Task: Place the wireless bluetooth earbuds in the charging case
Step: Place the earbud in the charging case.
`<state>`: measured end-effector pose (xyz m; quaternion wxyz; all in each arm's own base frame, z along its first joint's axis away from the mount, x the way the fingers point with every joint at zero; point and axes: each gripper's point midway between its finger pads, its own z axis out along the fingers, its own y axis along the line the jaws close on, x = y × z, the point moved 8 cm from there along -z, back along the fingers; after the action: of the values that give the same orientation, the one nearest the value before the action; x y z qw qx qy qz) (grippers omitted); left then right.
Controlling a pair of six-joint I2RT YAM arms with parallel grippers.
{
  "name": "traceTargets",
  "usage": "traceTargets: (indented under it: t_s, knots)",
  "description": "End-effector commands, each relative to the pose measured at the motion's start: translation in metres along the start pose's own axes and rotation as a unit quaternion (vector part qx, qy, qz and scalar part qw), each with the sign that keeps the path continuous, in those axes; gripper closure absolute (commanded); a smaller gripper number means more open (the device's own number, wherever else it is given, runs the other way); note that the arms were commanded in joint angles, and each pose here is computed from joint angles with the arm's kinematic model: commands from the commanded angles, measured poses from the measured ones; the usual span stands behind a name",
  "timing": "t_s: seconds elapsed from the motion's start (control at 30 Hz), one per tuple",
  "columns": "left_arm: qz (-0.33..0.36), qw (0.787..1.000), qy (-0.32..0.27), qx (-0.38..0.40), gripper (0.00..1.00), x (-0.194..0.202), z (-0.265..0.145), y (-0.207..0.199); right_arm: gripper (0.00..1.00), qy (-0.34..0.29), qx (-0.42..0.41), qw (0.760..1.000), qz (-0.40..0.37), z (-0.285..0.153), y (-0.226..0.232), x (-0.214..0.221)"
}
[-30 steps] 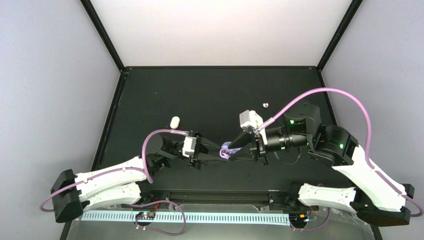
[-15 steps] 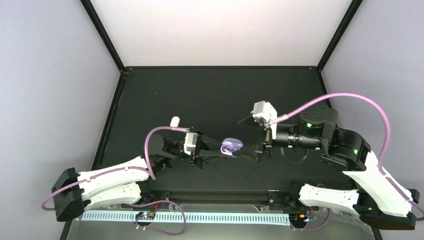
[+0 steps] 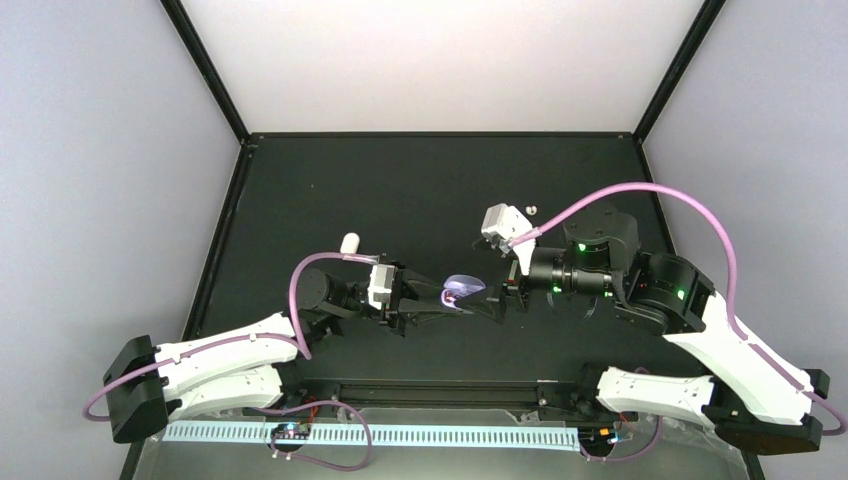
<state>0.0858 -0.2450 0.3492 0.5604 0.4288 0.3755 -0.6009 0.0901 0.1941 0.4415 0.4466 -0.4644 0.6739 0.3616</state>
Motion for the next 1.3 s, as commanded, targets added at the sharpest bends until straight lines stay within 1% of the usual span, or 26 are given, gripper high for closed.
traceTargets:
  t_s: [0.0, 0.5, 0.6, 0.7, 0.83, 0.93, 1.03, 1.1, 1.13, 1.27]
  knots:
    - [0.017, 1.0, -0.023, 0.009, 0.98, -0.016, 0.002, -0.004, 0.0, 0.016, 0.015, 1.0, -0.006, 0.004, -0.004, 0.006]
    - [0.018, 0.999, -0.016, 0.038, 0.99, -0.017, 0.004, -0.01, 0.0, 0.018, 0.039, 0.999, -0.005, 0.008, -0.01, 0.004]
    - [0.019, 0.999, -0.017, 0.039, 0.99, -0.017, 0.004, -0.01, 0.0, 0.016, 0.025, 1.0, -0.004, 0.007, -0.007, 0.002]
    - [0.02, 0.999, -0.019, 0.03, 0.98, -0.018, 0.003, -0.009, 0.0, -0.009, 0.002, 1.0, -0.006, -0.003, 0.0, -0.005]
    - [0.029, 0.999, -0.027, -0.027, 0.98, -0.015, -0.007, -0.004, 0.0, -0.07, 0.023, 0.997, -0.007, -0.029, 0.002, -0.022]
    - [0.041, 0.996, -0.032, -0.066, 0.98, -0.017, -0.018, -0.003, 0.0, -0.114, 0.08, 0.99, 0.012, -0.039, -0.007, -0.025]
    - [0.049, 0.993, -0.031, -0.099, 0.99, -0.02, -0.032, -0.006, 0.0, -0.167, 0.144, 0.974, 0.053, -0.041, -0.022, -0.02]
    - [0.051, 0.991, -0.032, -0.122, 0.98, -0.025, -0.044, -0.011, 0.0, -0.171, 0.17, 0.967, 0.08, -0.029, -0.031, -0.01]
    - [0.047, 0.989, -0.023, -0.137, 0.98, -0.024, -0.051, -0.012, 0.0, -0.166, 0.173, 0.966, 0.092, -0.02, -0.035, -0.005]
    - [0.053, 0.981, -0.023, -0.187, 0.99, -0.041, -0.082, -0.026, 0.0, -0.109, 0.176, 0.971, 0.118, 0.032, -0.051, 0.024]
